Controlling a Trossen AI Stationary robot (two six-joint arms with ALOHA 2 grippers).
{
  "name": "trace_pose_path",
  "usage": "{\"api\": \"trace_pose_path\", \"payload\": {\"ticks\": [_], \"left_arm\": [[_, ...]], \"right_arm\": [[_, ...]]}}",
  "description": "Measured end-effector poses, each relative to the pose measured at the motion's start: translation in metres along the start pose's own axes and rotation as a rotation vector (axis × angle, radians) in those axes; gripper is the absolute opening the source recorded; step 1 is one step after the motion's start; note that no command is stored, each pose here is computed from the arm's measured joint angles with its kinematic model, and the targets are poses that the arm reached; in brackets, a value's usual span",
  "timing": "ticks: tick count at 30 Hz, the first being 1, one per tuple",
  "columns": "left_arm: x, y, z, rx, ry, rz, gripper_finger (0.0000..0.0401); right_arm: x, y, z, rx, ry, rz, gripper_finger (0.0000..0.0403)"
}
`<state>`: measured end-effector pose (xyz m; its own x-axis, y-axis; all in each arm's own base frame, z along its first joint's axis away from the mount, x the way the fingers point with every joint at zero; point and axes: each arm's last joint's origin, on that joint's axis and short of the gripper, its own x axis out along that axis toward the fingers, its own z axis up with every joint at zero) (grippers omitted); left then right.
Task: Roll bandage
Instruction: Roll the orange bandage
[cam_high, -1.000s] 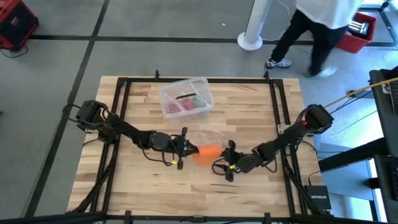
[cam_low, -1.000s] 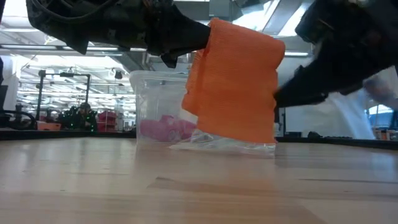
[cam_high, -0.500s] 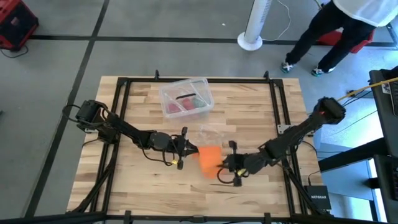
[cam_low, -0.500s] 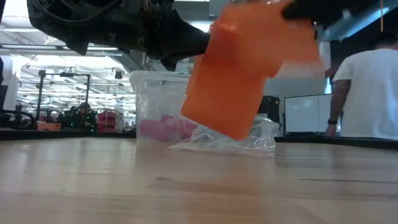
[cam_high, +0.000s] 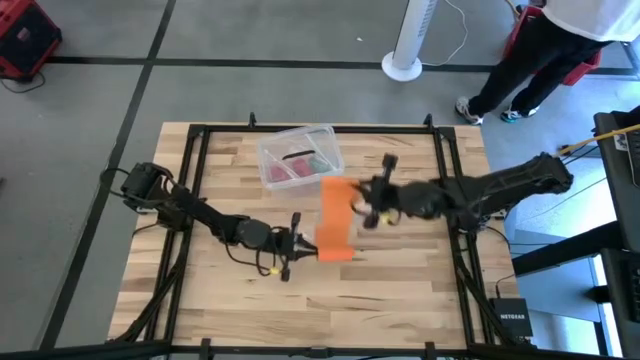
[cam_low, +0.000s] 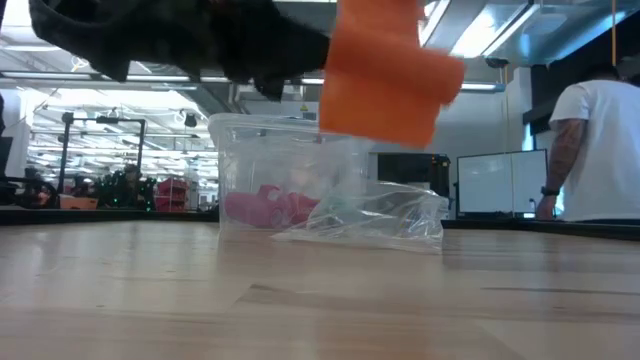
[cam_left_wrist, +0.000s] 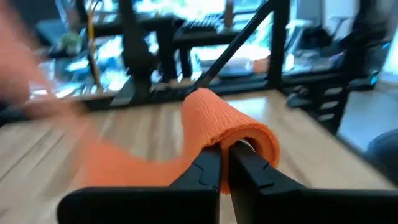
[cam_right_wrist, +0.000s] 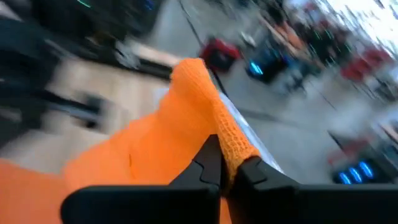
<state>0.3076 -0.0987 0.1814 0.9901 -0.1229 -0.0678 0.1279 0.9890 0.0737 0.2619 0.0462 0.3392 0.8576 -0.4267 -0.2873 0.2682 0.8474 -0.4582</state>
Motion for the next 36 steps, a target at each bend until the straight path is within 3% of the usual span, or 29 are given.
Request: {"api": "trace_pose_path", "payload": {"ticks": [4,7,10,13,17,22,27,29,33,36], "left_arm": [[-0.001,-0.017,0.026,0.021,-0.099,-0.052,0.0004],[-0.004,-0.021,0.045,0.057,-0.131,-0.064,0.0004],[-0.005,-0.017,0.055,0.078,-0.108,-0.052,0.0004],[-0.006,-0.008,0.065,0.084,-0.082,-0.030,0.0004],[-0.007,0.006,0.083,0.064,-0.081,0.009,0.0004],[-0.011,0.017,0.103,0.108,-0.113,0.042,0.0004],[-0.017,0.031,0.118,0.116,-0.170,0.081,0.0004],[-0.017,0.034,0.117,0.098,-0.168,0.062,0.0004],[-0.016,0.034,0.112,0.077,-0.118,0.043,0.0004],[-0.016,0.034,0.114,0.081,-0.143,0.051,0.0004]], "right_arm": [[0.026,-0.018,-0.028,0.098,0.145,-0.047,0.0010],[0.043,-0.024,-0.048,0.222,0.215,0.071,0.0031],[0.052,-0.027,-0.057,0.313,0.255,0.185,0.0085],[0.049,-0.031,-0.051,0.318,0.264,0.247,0.0158],[0.027,-0.050,-0.025,0.297,0.263,0.286,0.0246],[-0.004,-0.071,-0.006,0.266,0.347,0.294,0.0318],[-0.027,-0.083,-0.008,0.275,0.321,0.230,0.0341],[-0.025,-0.079,-0.017,0.332,0.368,0.212,0.0341],[-0.022,-0.065,-0.029,0.485,0.464,0.506,0.0336],[-0.022,-0.051,-0.036,0.491,0.498,0.578,0.0333]]}}
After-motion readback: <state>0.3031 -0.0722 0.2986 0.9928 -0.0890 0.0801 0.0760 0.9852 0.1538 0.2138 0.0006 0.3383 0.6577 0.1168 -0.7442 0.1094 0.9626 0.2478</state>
